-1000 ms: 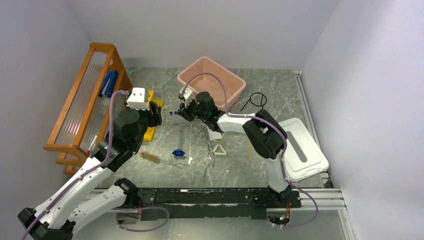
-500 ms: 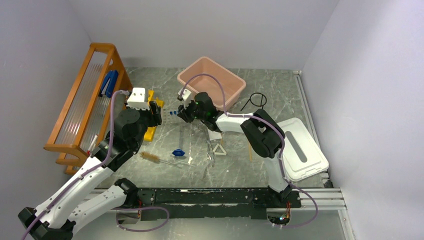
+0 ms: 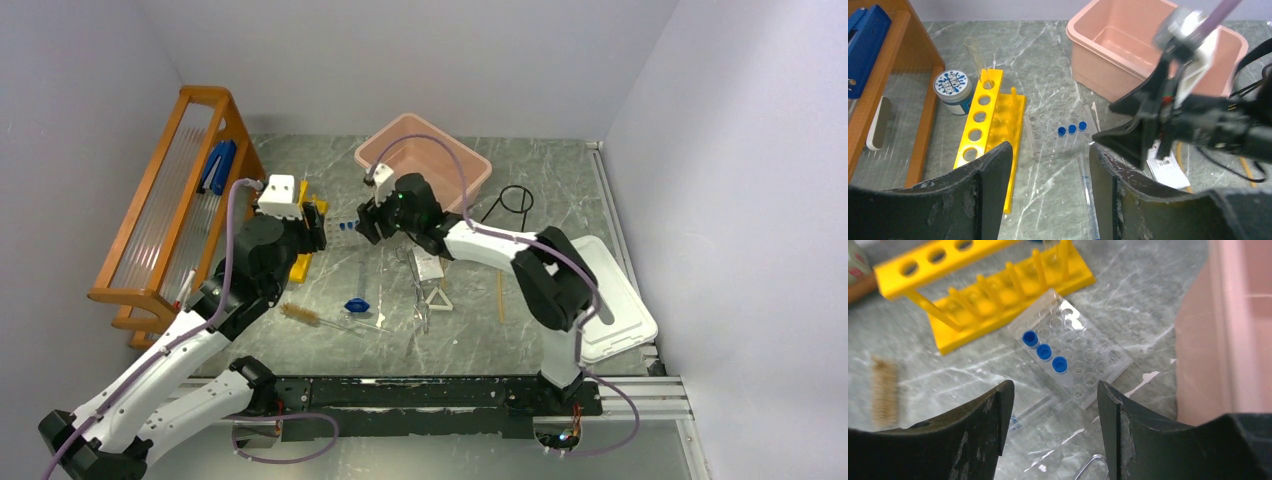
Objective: Organize the chemistry lab equipment
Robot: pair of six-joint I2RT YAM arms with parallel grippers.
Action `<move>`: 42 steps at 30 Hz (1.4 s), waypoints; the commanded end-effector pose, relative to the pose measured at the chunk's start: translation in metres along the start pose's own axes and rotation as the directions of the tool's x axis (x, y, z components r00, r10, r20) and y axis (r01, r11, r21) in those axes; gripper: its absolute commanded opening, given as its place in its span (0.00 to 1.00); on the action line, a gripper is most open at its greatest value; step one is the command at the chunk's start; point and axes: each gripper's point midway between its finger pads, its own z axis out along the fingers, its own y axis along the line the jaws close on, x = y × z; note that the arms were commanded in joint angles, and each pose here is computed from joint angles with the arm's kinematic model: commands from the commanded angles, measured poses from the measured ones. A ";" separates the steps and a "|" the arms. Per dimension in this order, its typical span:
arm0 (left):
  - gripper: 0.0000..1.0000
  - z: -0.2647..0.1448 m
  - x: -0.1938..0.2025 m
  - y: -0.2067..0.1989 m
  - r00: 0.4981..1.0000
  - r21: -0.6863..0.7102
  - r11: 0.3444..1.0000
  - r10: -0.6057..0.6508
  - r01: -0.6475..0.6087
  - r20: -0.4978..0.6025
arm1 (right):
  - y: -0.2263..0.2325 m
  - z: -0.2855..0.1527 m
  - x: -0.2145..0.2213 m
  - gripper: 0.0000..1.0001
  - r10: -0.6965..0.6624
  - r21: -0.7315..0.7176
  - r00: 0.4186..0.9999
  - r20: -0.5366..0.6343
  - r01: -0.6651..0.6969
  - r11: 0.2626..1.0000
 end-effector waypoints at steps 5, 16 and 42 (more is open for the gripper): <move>0.72 0.002 0.024 -0.027 0.988 0.098 0.992 -0.062 0.077 -0.144 | -0.013 -0.069 -0.041 0.64 0.281 0.223 0.957 0.067 -0.289 0.931; 0.84 0.005 0.139 -0.073 0.803 0.197 0.967 -0.011 0.159 -0.595 | 0.004 -0.157 0.001 0.62 0.569 0.350 0.821 0.039 -0.545 0.762; 0.70 0.026 0.158 -0.071 0.798 0.119 0.980 -0.057 0.160 -0.600 | -0.204 -0.315 0.048 0.70 0.548 0.822 0.705 0.451 -0.567 0.053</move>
